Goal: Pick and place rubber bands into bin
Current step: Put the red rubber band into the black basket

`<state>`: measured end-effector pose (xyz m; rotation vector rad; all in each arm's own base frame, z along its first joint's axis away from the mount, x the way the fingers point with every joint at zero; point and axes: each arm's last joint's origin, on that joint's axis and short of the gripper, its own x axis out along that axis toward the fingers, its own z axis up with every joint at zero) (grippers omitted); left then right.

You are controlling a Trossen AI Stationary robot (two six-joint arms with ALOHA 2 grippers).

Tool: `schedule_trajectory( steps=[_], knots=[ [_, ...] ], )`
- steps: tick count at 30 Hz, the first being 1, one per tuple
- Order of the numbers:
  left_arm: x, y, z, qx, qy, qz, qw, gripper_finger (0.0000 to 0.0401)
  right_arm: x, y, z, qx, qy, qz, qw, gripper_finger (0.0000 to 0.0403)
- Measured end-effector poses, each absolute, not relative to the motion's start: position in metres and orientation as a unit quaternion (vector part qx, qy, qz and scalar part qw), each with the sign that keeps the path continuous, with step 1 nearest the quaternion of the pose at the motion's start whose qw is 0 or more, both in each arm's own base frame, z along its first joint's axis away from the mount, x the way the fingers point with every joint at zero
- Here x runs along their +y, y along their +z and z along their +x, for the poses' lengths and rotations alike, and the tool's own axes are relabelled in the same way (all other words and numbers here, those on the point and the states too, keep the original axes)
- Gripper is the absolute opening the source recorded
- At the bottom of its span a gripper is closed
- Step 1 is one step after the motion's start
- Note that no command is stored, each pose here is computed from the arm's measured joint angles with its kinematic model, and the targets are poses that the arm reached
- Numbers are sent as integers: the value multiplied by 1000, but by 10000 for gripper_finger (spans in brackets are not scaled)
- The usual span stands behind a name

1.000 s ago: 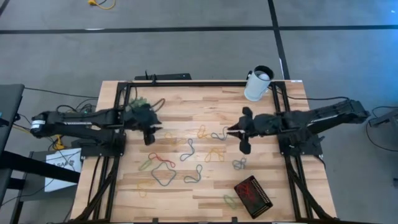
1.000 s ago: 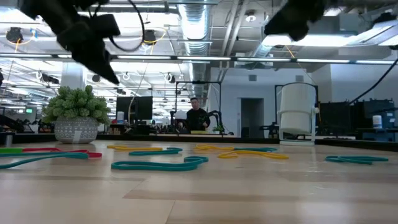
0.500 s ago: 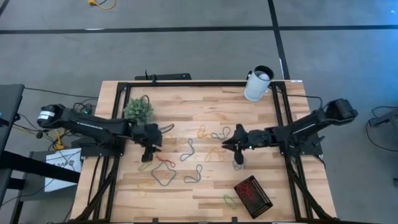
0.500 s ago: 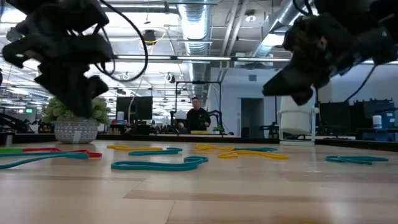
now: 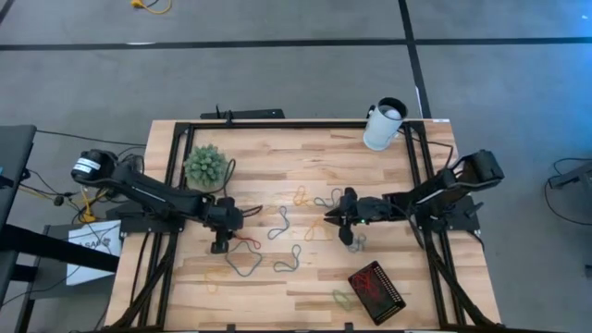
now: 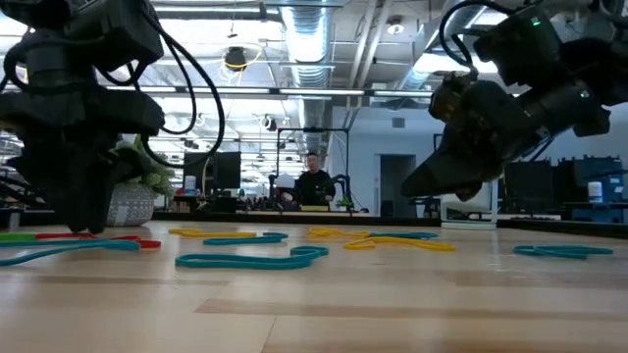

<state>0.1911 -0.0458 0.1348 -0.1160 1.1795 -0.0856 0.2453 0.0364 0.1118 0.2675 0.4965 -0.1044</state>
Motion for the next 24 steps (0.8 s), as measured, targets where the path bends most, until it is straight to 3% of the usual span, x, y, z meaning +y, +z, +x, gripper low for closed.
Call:
schedule_trajectory(
  steps=[10, 18, 24],
  knots=[
    [-49, 122, 195, 578, -16, -24, 815, 96, 33, 114, 247, 234, -58, 141, 960, 69],
    [-50, 132, 200, 557, -28, -15, 830, 9, 30, 118, 249, 209, -77, 127, 967, 69],
    [-53, 172, 223, 479, -23, 9, 877, 1, 29, 129, 256, 157, -96, 115, 976, 69]
  ],
)
